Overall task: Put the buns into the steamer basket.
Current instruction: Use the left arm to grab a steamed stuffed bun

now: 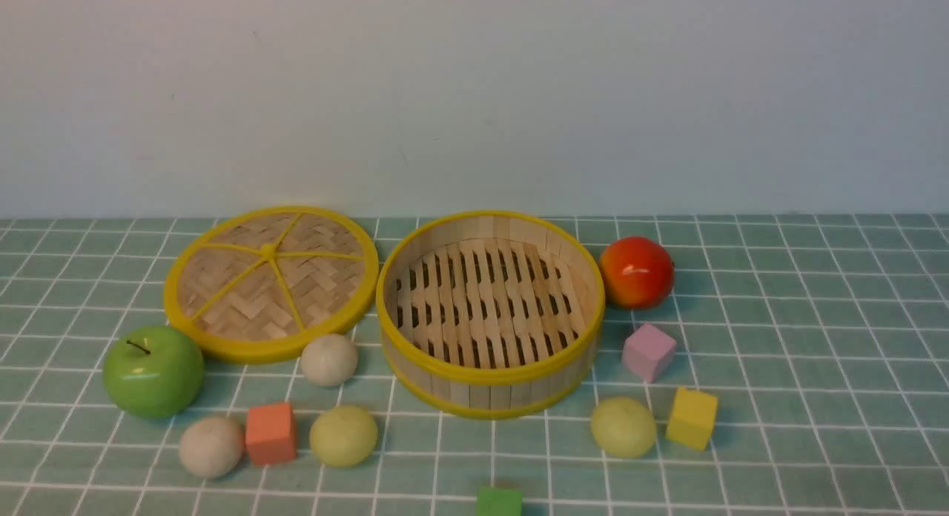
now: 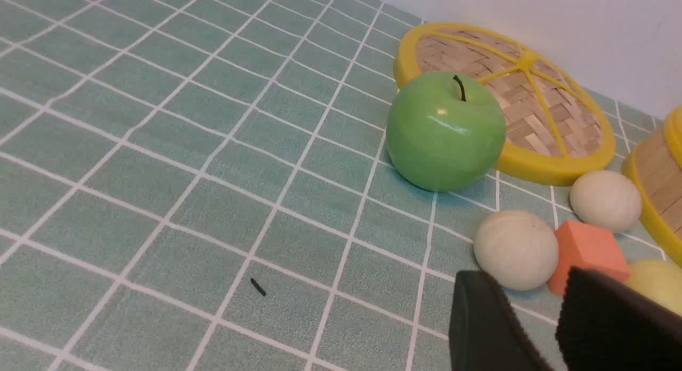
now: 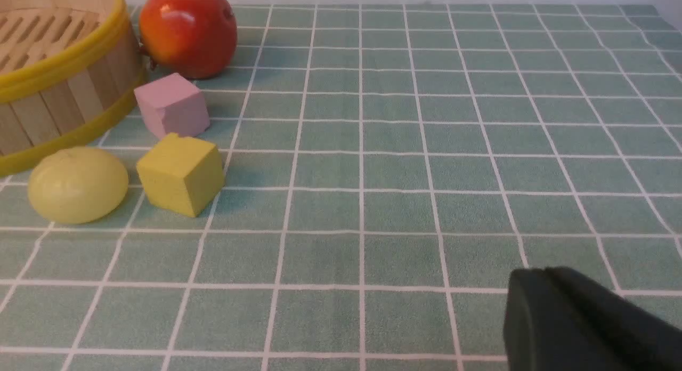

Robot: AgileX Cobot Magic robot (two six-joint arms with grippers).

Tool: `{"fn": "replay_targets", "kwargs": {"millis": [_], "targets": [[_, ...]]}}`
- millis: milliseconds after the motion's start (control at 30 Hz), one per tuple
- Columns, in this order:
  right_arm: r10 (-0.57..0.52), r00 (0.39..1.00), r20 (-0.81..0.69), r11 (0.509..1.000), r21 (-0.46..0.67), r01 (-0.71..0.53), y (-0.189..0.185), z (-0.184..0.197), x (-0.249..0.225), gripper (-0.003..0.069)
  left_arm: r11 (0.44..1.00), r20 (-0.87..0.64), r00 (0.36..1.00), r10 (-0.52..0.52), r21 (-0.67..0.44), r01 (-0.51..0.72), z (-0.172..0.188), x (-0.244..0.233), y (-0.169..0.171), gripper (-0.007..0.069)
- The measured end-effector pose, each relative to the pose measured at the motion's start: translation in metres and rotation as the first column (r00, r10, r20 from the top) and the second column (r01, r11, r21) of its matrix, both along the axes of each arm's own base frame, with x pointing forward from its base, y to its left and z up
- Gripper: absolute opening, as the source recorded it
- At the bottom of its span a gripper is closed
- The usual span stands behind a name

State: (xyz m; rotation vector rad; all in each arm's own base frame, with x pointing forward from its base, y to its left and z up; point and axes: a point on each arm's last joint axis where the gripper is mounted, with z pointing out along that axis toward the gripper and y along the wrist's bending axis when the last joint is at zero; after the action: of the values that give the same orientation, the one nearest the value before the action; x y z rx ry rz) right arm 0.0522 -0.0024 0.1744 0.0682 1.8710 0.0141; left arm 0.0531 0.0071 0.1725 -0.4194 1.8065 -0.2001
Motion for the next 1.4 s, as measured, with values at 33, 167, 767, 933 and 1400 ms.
{"fn": "replay_targets", "kwargs": {"millis": [33, 167, 767, 933, 1400], "targets": [[0.0, 1.0, 0.0, 1.0, 0.0, 0.0, 0.0, 0.0, 0.0, 0.0041, 1.0, 0.0, 1.0, 0.0, 0.0, 0.0, 0.0, 0.0, 0.0, 0.0239], [0.0, 1.0, 0.0, 1.0, 0.0, 0.0, 0.0, 0.0, 0.0, 0.0041, 1.0, 0.0, 1.0, 0.0, 0.0, 0.0, 0.0, 0.0, 0.0, 0.0239], [0.0, 1.0, 0.0, 1.0, 0.001, 0.0, 0.0, 0.0, 0.0, 0.0041, 1.0, 0.0, 1.0, 0.0, 0.0, 0.0, 0.0, 0.0, 0.0, 0.0239], [0.0, 1.0, 0.0, 1.0, 0.001, 0.0, 0.0, 0.0, 0.0, 0.0041, 1.0, 0.0, 1.0, 0.0, 0.0, 0.0, 0.0, 0.0, 0.0, 0.0239], [0.0, 1.0, 0.0, 1.0, 0.001, 0.0, 0.0, 0.0, 0.0, 0.0041, 1.0, 0.055, 0.998, -0.012, 0.008, 0.011, 0.0047, 0.0013, -0.0008, 0.0239]]}}
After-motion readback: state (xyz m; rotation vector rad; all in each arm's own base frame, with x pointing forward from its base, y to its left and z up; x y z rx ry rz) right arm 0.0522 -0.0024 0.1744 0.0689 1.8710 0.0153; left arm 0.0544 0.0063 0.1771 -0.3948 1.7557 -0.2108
